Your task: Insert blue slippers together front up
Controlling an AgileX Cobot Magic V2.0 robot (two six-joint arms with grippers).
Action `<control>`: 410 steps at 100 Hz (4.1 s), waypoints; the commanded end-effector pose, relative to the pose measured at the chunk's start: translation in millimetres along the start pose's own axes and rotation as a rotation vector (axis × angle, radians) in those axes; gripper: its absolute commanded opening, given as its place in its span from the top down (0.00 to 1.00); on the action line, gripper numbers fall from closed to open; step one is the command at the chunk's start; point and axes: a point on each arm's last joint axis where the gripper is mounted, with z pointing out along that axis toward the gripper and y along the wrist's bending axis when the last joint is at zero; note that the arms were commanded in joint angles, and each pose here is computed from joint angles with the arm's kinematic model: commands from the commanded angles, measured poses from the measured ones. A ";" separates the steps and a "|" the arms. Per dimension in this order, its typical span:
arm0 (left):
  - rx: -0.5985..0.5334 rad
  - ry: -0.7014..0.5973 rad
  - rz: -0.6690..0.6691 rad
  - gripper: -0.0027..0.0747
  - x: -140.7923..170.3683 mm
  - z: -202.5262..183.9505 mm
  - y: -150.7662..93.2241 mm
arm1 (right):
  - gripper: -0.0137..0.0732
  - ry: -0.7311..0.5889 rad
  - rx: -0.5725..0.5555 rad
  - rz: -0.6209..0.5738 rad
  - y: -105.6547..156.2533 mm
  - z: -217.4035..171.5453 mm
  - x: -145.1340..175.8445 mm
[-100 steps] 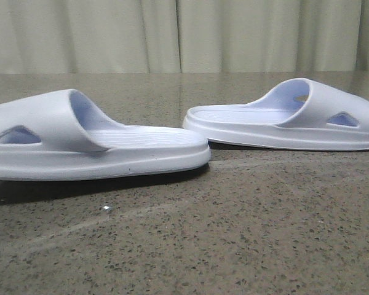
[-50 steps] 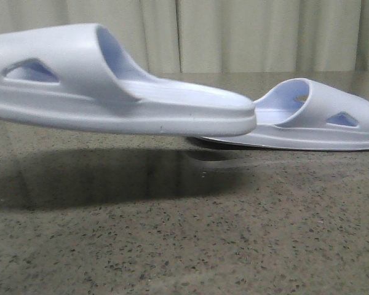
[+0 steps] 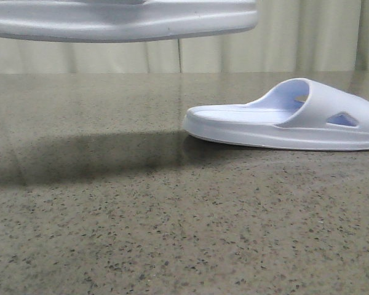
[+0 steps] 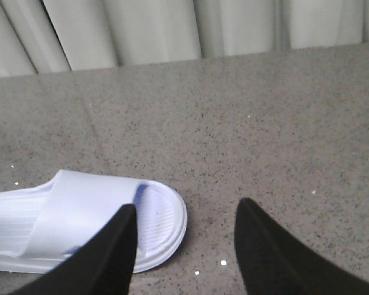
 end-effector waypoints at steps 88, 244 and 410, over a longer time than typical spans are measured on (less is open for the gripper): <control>0.073 -0.058 -0.025 0.94 -7.5 -2.8 -15.3 | 0.49 0.138 0.032 0.415 -1.5 106.0 9.8; 0.073 -0.059 -0.017 0.94 -7.6 -2.8 -15.3 | 0.49 0.251 0.070 0.591 -1.8 126.8 28.2; 0.073 -0.059 -0.017 0.94 -7.6 -2.8 -15.3 | 0.49 0.378 0.089 0.647 0.3 139.5 46.5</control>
